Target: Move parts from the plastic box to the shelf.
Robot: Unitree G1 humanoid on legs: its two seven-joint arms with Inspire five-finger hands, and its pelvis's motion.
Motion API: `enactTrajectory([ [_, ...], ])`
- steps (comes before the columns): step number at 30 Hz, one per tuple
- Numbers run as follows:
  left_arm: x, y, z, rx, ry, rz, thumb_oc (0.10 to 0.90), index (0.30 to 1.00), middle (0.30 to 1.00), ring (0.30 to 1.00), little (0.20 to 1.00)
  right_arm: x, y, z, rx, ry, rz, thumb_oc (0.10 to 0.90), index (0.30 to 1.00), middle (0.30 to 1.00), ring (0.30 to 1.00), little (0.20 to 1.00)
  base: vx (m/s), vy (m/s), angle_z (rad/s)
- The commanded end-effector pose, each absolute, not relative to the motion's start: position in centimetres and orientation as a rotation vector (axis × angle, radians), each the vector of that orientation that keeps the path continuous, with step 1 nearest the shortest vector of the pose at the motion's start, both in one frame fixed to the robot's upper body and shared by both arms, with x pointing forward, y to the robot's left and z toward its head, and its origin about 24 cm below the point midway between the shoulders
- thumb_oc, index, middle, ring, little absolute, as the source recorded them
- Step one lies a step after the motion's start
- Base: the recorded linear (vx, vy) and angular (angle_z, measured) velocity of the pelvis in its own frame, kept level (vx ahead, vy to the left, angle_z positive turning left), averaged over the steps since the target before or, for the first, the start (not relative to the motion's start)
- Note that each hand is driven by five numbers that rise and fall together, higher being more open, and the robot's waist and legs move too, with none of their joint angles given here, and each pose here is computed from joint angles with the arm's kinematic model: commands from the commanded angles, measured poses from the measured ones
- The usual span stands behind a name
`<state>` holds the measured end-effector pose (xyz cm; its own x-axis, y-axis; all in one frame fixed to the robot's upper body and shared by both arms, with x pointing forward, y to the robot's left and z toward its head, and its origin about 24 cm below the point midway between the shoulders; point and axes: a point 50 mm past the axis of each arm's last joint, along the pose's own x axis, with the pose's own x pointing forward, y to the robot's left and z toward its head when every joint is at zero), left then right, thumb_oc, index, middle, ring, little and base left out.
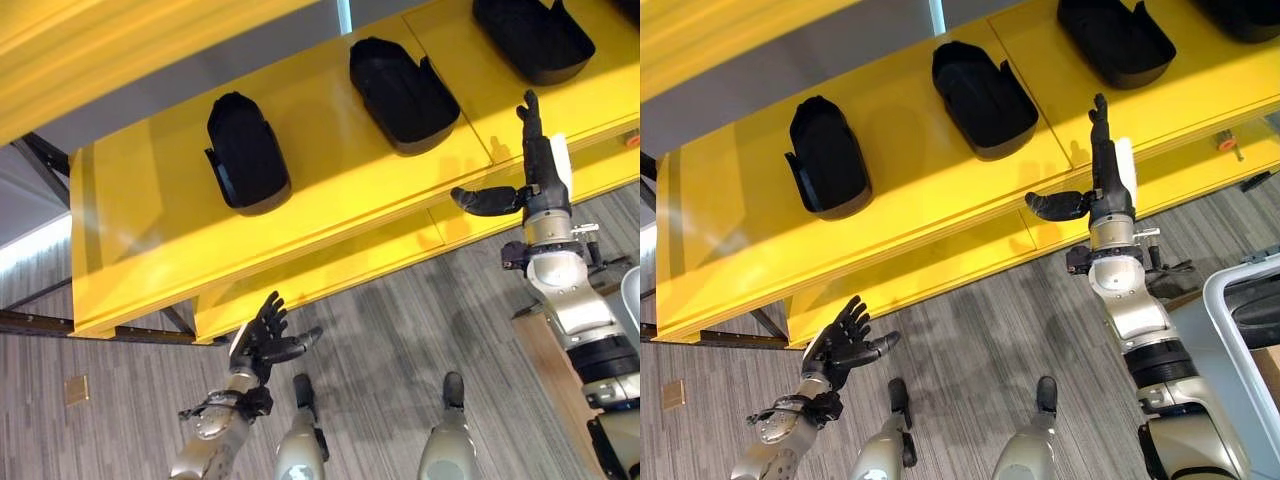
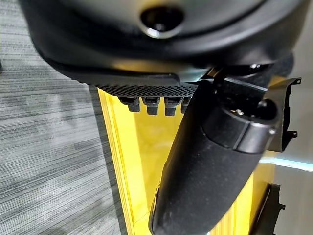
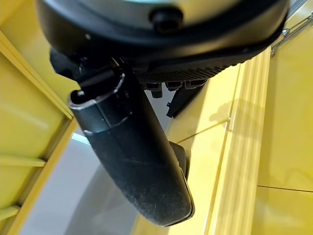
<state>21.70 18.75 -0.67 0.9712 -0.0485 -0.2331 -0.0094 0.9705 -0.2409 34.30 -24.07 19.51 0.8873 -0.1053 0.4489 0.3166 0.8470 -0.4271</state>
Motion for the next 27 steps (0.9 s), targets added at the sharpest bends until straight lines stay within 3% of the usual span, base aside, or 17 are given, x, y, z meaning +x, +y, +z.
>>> enactTrajectory([
  [1,23.3,19.4,3.2,-0.226,0.017,-0.032,0.900,1.000,1.000,1.000,1.000,33.8,-22.0,28.6,-0.481,-0.801,-0.242,0.900,1.000,1.000,1.000,1.000,-0.01,-0.036,0.05],
  [27,24.1,19.7,4.4,-0.224,-0.039,-0.010,0.900,1.000,1.000,1.000,1.000,34.6,-22.3,32.8,-0.586,-0.844,-0.283,0.900,1.000,1.000,1.000,1.000,0.00,-0.020,0.05],
])
